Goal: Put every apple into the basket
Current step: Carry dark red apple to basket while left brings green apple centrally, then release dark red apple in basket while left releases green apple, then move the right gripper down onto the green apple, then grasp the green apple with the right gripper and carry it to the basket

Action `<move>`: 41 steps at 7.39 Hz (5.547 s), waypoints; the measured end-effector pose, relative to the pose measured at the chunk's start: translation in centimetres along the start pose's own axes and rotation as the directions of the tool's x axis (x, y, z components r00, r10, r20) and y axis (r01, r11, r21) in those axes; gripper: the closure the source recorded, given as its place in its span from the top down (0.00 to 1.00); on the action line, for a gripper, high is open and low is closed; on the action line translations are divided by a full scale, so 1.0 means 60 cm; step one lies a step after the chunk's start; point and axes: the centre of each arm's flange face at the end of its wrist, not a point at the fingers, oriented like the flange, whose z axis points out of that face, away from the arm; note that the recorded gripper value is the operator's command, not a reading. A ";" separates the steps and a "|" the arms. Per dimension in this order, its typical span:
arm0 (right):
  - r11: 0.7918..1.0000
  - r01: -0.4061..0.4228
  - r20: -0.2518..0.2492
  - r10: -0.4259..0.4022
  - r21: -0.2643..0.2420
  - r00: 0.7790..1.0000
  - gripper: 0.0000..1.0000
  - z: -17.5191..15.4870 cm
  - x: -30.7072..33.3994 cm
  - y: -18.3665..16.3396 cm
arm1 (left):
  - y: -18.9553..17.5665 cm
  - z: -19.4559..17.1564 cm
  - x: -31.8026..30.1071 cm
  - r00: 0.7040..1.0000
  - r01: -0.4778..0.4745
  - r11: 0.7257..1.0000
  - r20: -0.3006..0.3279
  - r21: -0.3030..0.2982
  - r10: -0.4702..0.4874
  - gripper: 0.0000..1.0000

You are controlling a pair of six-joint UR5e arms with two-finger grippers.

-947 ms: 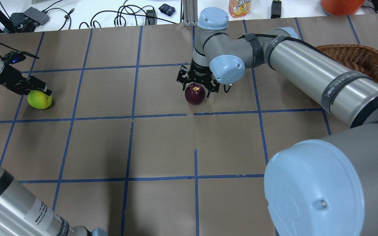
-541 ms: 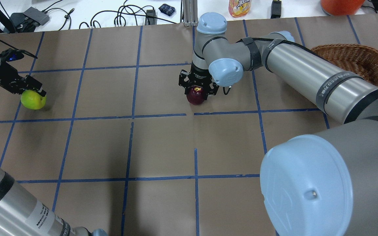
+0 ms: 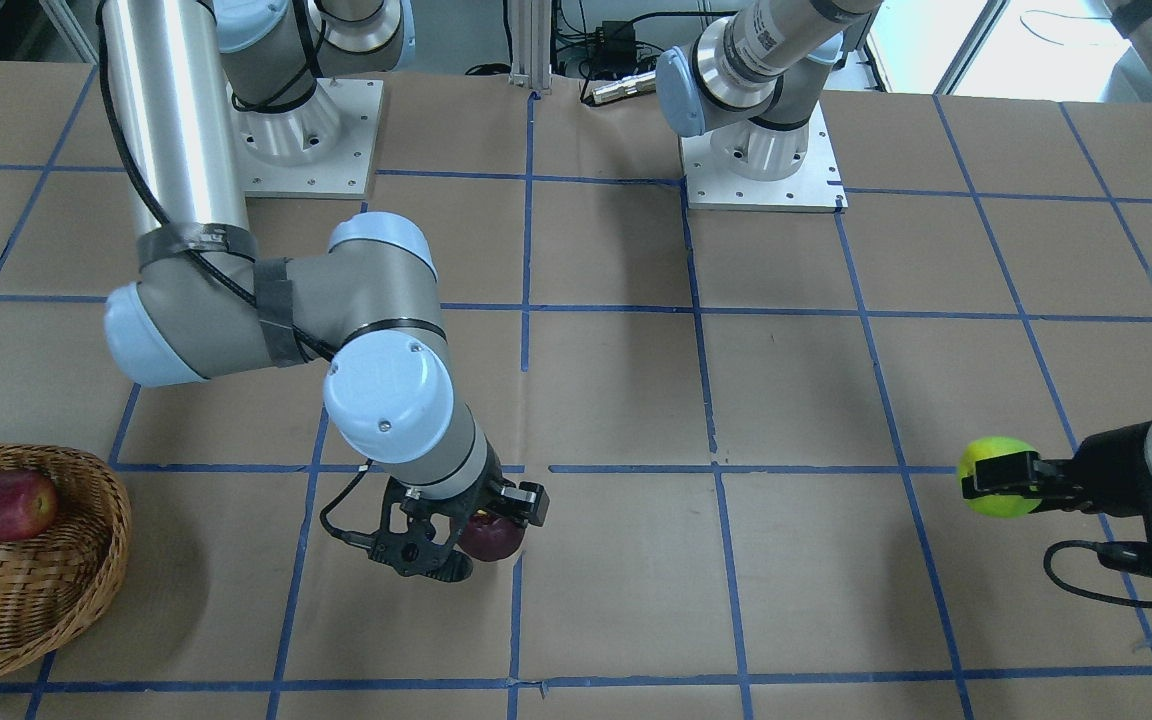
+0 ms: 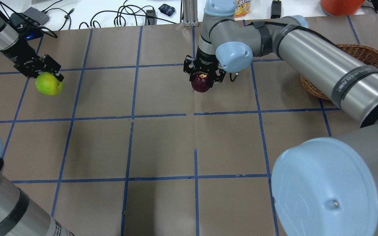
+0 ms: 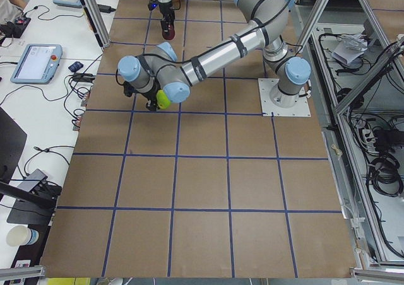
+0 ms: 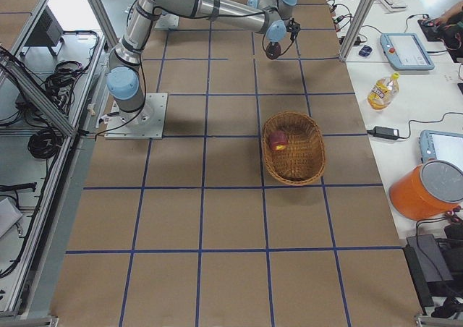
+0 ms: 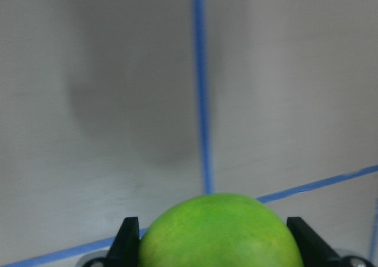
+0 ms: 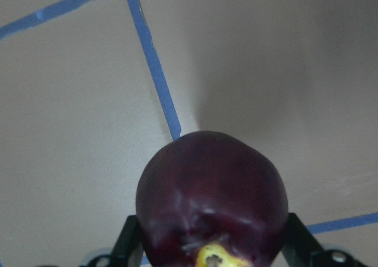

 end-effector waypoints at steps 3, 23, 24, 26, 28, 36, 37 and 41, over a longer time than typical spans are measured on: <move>1.000 0.007 -0.086 -0.008 -0.010 0.996 0.00 -0.168 0.228 -0.144 | -0.013 0.052 0.333 0.995 0.066 0.998 0.069 0.006 -0.066 0.00; 0.925 0.353 -0.153 -0.373 -0.143 0.915 1.00 -0.282 0.650 -0.195 | 0.186 -0.054 0.592 0.951 0.086 0.985 0.281 0.147 -0.125 1.00; 0.951 0.283 -0.138 -0.300 -0.127 0.944 1.00 -0.278 0.538 -0.168 | 0.220 -0.074 0.587 0.951 0.089 0.986 0.281 0.143 -0.127 1.00; 0.980 0.176 -0.128 -0.187 -0.095 0.974 1.00 -0.238 0.307 -0.101 | 0.256 -0.079 0.549 0.953 0.091 0.987 0.277 0.134 -0.125 1.00; 0.980 0.174 -0.107 -0.184 -0.099 0.977 1.00 -0.157 0.111 -0.022 | 0.265 -0.093 0.519 0.952 0.106 0.981 0.268 0.163 -0.147 1.00; 0.975 0.194 -0.137 -0.208 -0.112 0.968 1.00 0.121 -0.150 0.108 | 0.291 -0.139 0.507 0.950 0.137 0.977 0.257 0.165 -0.177 1.00; 0.973 0.197 -0.144 -0.214 -0.124 0.966 0.73 0.138 -0.153 0.110 | 0.293 -0.142 0.507 0.950 0.139 0.977 0.258 0.162 -0.178 1.00; 0.969 0.216 -0.209 -0.238 -0.120 0.949 0.00 0.155 -0.143 0.103 | 0.298 -0.157 0.504 0.950 0.148 0.976 0.253 0.159 -0.186 1.00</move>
